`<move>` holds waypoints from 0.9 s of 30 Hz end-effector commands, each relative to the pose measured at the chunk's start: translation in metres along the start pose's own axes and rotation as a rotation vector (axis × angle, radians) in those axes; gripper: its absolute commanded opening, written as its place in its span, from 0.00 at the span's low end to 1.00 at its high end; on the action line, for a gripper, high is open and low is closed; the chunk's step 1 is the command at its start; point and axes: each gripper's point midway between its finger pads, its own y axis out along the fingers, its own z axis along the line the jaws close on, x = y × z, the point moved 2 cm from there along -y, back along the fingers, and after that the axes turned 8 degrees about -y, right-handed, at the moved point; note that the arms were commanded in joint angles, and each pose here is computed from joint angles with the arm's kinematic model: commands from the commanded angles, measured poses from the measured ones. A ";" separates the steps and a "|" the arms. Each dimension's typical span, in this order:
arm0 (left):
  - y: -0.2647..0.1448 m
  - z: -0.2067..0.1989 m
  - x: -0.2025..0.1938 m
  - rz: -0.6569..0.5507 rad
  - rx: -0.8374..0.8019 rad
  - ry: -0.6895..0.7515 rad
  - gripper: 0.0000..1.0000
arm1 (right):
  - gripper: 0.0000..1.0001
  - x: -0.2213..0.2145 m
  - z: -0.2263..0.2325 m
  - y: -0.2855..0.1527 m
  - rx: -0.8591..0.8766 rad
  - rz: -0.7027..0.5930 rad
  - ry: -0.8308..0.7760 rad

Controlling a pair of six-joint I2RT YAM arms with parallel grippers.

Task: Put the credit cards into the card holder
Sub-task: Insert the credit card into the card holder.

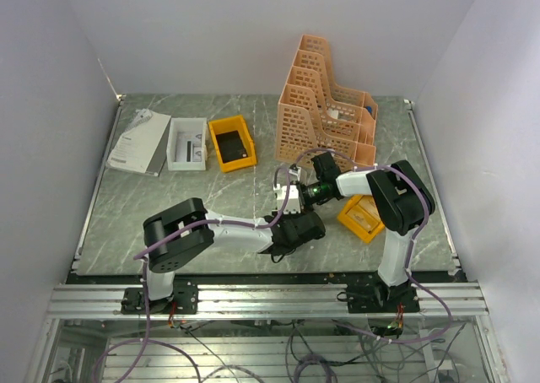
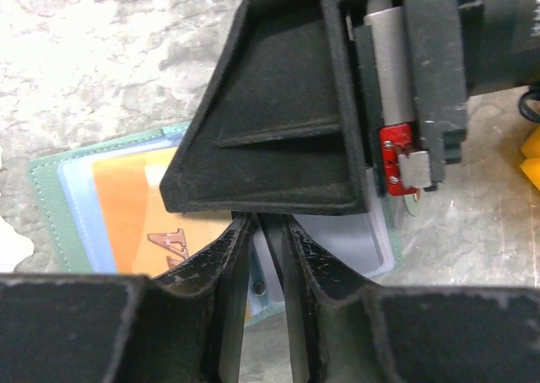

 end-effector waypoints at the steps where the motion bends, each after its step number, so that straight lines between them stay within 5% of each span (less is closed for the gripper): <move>1: 0.006 0.028 0.000 -0.050 0.122 0.035 0.34 | 0.24 -0.006 -0.016 0.005 -0.062 0.017 0.007; 13: -0.006 0.027 0.018 -0.087 0.107 0.026 0.40 | 0.31 0.000 -0.010 -0.001 -0.055 -0.003 -0.028; 27: -0.056 0.017 0.043 -0.073 -0.137 0.095 0.40 | 0.36 0.015 0.002 -0.016 -0.092 -0.056 -0.146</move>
